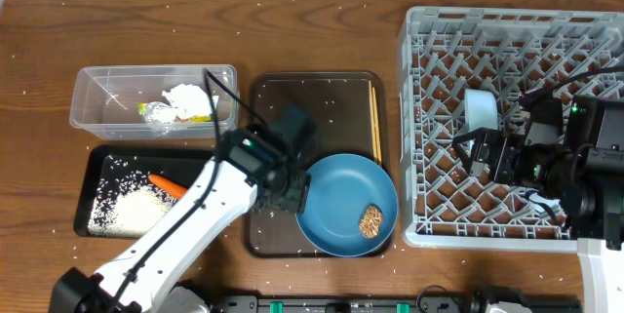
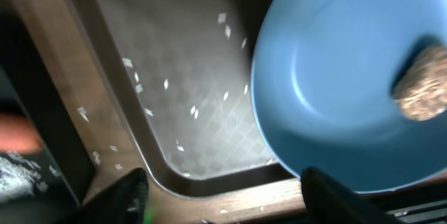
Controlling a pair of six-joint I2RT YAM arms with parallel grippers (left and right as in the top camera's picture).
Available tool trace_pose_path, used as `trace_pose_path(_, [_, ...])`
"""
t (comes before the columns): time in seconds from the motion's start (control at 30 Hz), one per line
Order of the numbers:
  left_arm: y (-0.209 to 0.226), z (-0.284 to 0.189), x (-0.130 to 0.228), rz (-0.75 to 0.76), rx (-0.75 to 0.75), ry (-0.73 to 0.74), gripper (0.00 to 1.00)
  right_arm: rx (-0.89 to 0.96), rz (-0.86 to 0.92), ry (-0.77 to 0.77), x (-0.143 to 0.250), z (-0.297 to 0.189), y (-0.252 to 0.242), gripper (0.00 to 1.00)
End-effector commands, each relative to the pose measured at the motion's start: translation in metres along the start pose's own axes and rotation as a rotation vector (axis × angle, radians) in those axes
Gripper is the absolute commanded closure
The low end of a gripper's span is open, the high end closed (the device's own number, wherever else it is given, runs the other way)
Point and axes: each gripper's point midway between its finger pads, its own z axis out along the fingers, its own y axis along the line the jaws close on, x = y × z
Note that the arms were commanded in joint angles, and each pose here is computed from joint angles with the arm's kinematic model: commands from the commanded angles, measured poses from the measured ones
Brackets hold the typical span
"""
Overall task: Sort waste into correct bins and load items into the dishwasher rack
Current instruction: 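Grasp the blue plate rim with the left gripper and lift it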
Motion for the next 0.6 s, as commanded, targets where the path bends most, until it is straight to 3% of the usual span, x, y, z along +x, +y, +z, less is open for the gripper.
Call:
trace_pose_path(0.0, [-0.006,-0.001,0.001,0.025,-0.003,-0.011,0.41,0.017,0.016,-0.005,-0.003,0.001,-0.002,0.07])
trace_pose_path(0.43, [-0.011,0.058,-0.004,0.051,-0.002,-0.060,0.46,0.018,0.016,-0.005,-0.004,0.002,-0.002,0.05])
trace_pose_path(0.57, [-0.001,0.068,-0.008,0.051,-0.070,-0.059,0.55,0.017,0.016,-0.005,-0.004,0.002,-0.002,0.04])
